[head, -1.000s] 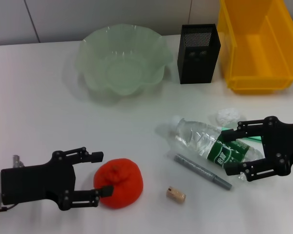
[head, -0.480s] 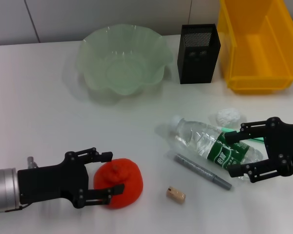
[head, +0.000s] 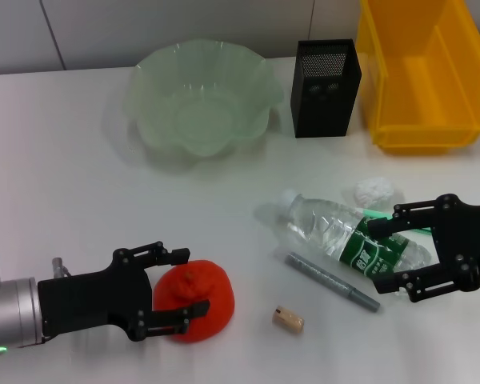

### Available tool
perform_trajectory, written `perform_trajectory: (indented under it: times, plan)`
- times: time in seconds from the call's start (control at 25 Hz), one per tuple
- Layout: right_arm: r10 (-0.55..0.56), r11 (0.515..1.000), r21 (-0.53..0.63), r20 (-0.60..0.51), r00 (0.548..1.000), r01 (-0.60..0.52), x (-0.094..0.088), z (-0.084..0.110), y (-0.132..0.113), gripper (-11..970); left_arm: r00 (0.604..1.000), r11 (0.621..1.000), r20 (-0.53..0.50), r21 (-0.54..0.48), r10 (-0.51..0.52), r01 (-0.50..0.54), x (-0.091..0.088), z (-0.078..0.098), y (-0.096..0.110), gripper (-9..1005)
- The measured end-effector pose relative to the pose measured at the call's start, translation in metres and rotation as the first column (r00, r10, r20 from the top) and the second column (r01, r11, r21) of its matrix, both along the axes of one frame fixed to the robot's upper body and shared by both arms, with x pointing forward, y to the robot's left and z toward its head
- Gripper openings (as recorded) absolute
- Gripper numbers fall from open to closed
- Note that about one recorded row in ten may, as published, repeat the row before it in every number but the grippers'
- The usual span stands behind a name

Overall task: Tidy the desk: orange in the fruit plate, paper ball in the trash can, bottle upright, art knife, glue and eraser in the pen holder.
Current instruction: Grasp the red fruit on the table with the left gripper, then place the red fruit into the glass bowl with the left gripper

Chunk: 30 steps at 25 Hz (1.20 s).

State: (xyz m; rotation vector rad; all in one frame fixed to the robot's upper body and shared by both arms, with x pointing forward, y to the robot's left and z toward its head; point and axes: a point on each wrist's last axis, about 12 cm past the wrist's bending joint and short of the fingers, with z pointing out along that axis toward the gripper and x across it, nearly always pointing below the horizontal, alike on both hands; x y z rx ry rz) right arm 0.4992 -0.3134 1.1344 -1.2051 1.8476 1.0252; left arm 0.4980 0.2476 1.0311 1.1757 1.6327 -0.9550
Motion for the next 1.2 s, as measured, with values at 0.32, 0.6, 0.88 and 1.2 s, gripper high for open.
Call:
perform_trajectory:
  times: [0.32,0.6,0.88,1.2]
  plan:
    - [0.001,1.000,0.003,0.000,1.000,-0.001,0.0003,0.0000,0.0004,786,1.000,1.000,0.007,0.006,0.002,-0.002,-0.0013,-0.0014,0.0011,744]
    - [-0.001,1.000,0.004,-0.001,1.000,0.001,0.0004,-0.0004,0.0005,786,1.000,1.000,0.023,0.010,-0.009,0.009,-0.0044,-0.0036,0.0009,555]
    - [-0.001,1.000,0.006,-0.001,1.000,0.001,0.0004,-0.0005,0.0007,787,0.999,1.000,0.020,0.014,-0.028,0.028,-0.0057,-0.0042,-0.0010,263]
    - [0.000,1.000,0.009,0.000,1.000,0.000,0.0004,-0.0002,0.0008,787,0.998,0.998,0.029,-0.036,-0.047,0.048,-0.0052,0.0046,-0.0002,179]
